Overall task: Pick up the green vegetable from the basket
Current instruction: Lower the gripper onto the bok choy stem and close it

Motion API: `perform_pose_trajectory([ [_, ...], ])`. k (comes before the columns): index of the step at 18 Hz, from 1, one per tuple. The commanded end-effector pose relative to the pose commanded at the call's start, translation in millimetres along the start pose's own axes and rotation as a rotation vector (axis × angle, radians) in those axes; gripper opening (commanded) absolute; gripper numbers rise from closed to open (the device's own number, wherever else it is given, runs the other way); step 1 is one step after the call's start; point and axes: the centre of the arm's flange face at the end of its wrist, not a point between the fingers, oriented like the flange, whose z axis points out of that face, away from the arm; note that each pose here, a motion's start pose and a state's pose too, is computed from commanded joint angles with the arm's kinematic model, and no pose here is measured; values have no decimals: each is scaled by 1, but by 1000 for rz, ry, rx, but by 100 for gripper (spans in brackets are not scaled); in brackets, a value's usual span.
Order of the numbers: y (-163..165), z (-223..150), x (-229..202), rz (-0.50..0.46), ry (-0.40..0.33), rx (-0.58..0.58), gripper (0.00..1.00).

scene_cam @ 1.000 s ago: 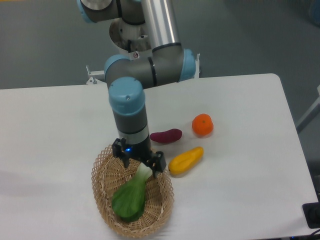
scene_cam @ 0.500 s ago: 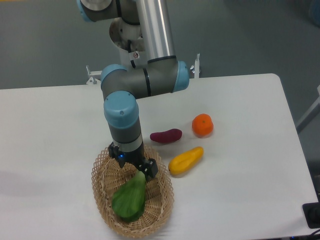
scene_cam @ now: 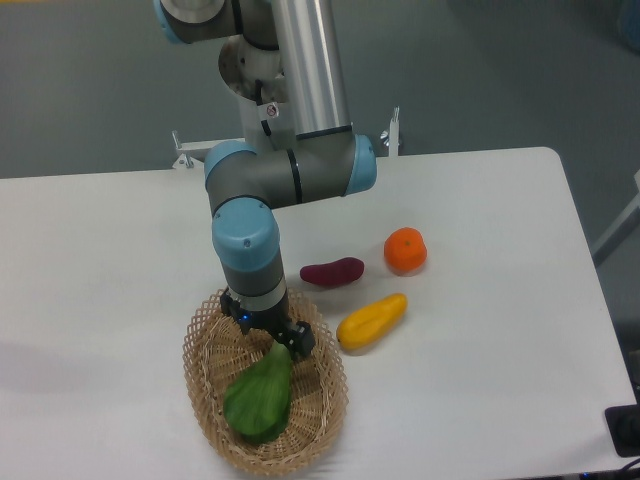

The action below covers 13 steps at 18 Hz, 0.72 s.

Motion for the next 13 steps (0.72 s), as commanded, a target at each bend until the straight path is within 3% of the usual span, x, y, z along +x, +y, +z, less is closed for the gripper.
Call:
perform_pose_trajectory([
  [4,-1,-3,-3,-3,-15,13,100],
  [9,-3,-8,-8,-2,-24,22,46],
  [13,-2,-10,-10,-5,-27,25,25],
])
